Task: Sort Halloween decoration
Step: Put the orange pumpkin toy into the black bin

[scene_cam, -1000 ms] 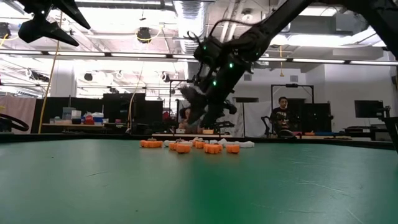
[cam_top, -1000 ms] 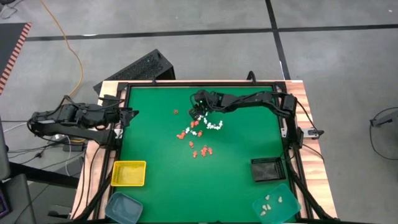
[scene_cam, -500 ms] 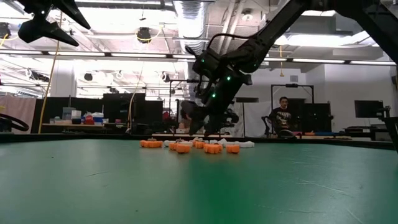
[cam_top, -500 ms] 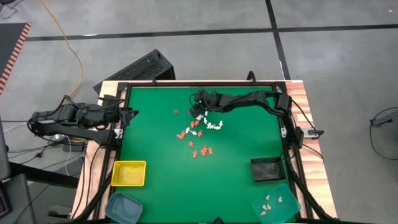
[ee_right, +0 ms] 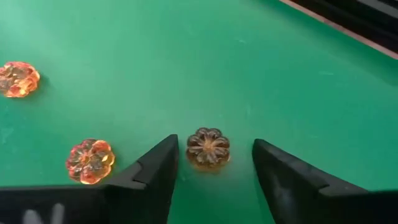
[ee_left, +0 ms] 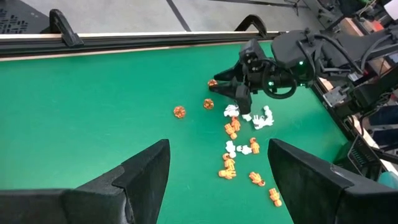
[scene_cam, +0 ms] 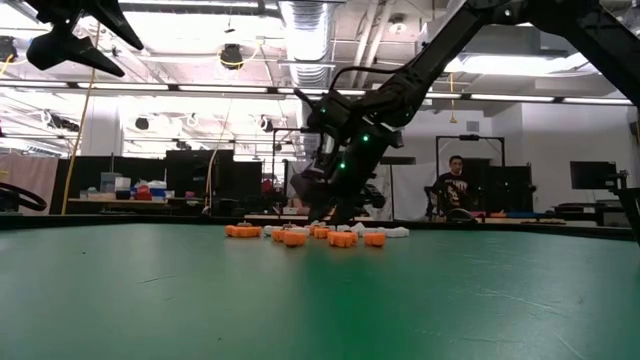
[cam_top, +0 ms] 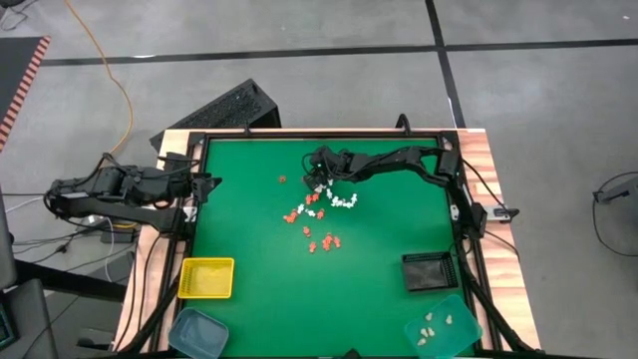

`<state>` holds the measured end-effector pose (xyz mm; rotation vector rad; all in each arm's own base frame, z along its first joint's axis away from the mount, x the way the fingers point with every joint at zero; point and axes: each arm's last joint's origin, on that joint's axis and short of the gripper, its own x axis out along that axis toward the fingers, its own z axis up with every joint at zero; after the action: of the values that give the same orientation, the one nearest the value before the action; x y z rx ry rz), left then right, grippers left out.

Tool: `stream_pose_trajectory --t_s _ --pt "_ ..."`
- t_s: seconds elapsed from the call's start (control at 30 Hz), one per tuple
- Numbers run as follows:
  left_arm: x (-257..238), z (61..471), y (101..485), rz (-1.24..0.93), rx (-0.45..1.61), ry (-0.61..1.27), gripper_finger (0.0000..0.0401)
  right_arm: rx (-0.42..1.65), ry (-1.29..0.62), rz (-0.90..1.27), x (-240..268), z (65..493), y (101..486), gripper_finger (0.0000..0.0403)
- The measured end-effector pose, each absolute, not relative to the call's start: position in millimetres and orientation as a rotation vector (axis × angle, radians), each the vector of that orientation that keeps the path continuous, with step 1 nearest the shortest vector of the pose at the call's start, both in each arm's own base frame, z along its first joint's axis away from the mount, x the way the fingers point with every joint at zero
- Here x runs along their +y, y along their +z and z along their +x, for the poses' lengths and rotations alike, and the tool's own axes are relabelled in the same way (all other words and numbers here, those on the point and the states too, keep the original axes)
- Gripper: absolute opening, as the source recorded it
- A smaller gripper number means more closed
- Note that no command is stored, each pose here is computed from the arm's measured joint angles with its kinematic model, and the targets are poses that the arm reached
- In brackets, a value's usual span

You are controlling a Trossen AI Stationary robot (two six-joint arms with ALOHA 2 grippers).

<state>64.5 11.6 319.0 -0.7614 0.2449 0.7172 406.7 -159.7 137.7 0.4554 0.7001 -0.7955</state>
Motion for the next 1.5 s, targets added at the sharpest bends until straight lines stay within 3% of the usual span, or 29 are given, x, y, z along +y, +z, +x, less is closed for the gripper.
stream_pose_trajectory --t_s 0.27,0.53,0.9,1.2,1.5 --pt "11.6 64.5 319.0 -0.762 0.245 0.717 0.0261 0.751 -0.815 0.451 -158.9 402.7 135.6 0.0118" --pt "11.6 64.5 319.0 -0.762 0.245 0.717 0.0261 0.77 -0.797 0.456 -156.6 401.2 137.6 0.0078" --pt "11.6 64.5 318.9 -0.762 0.246 0.717 0.0261 0.793 -0.718 0.485 -144.4 396.3 158.0 0.0067" --pt "11.6 64.5 319.0 -0.762 0.245 0.716 0.0261 0.756 -0.617 0.505 -128.1 385.1 206.1 0.0067" --pt "11.6 64.5 319.0 -0.763 0.246 0.715 0.0261 1.06 -0.433 0.534 -64.9 329.0 263.0 0.0067"
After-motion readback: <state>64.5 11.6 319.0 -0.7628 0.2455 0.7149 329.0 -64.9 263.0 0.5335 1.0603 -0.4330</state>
